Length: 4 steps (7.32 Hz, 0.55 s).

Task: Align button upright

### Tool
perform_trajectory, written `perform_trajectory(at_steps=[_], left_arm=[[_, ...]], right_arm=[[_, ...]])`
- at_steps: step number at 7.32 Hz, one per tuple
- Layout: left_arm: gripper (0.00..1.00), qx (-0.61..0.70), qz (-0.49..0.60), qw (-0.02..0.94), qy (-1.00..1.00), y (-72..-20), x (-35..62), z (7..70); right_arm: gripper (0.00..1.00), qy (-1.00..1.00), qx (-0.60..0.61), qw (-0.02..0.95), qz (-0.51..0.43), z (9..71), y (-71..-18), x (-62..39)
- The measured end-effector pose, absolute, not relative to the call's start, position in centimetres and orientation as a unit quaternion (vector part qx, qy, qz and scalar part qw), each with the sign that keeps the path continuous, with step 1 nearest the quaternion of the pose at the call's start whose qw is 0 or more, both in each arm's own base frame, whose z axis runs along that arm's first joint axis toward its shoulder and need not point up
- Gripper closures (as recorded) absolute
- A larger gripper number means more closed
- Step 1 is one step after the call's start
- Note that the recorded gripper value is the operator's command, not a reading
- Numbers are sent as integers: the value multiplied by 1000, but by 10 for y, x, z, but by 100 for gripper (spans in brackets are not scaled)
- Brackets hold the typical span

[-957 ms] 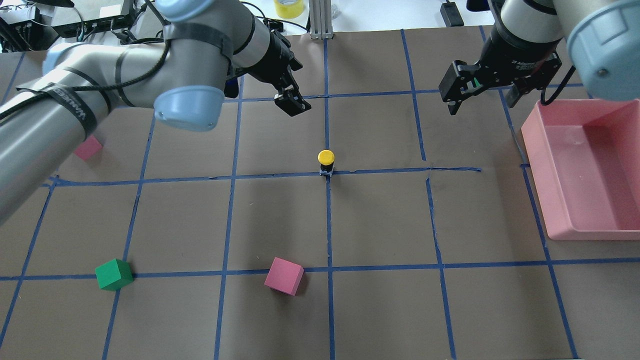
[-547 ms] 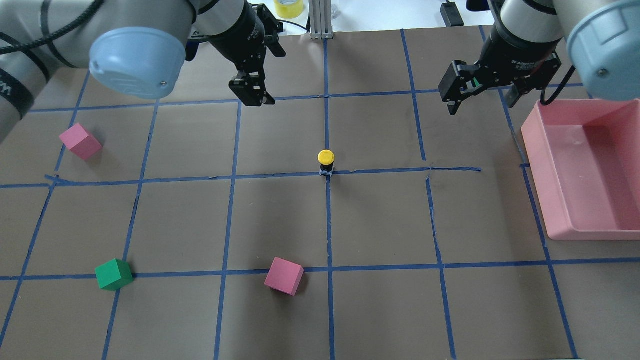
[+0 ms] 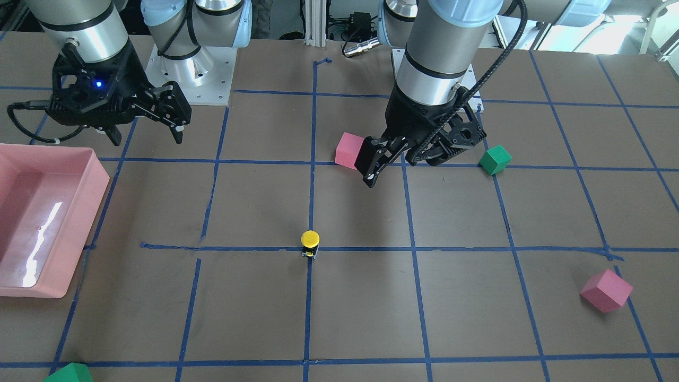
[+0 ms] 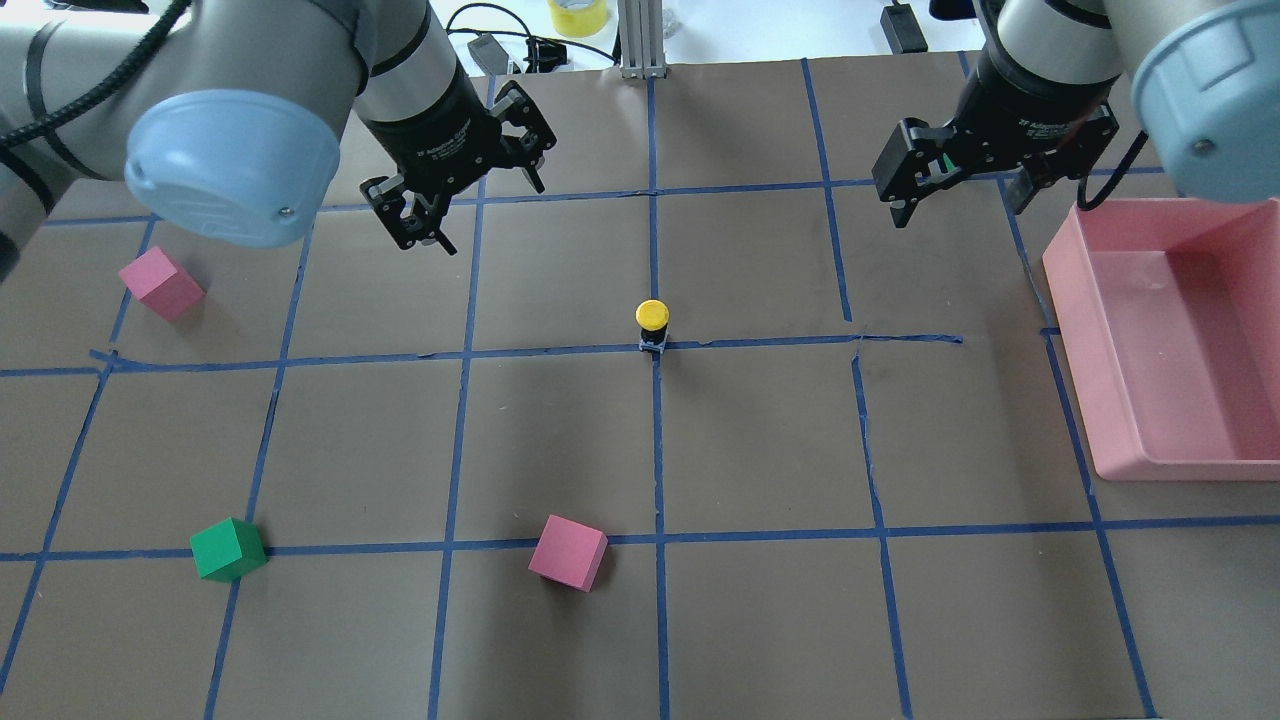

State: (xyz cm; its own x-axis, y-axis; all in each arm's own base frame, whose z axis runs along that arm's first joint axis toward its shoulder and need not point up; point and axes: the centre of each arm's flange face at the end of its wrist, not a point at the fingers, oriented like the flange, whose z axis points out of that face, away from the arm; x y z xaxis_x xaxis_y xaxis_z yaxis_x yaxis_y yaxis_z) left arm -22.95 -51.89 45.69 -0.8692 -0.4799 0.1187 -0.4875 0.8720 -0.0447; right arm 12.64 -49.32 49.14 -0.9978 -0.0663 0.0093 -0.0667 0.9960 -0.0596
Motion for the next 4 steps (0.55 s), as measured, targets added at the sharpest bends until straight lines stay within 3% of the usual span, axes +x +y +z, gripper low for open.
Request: perform_trajectory(at_steps=[4], left_arm=[[0,54,25,33,-998,-531,-184,452]], right_arm=[[0,-999,8,0,35,496,-491,132]])
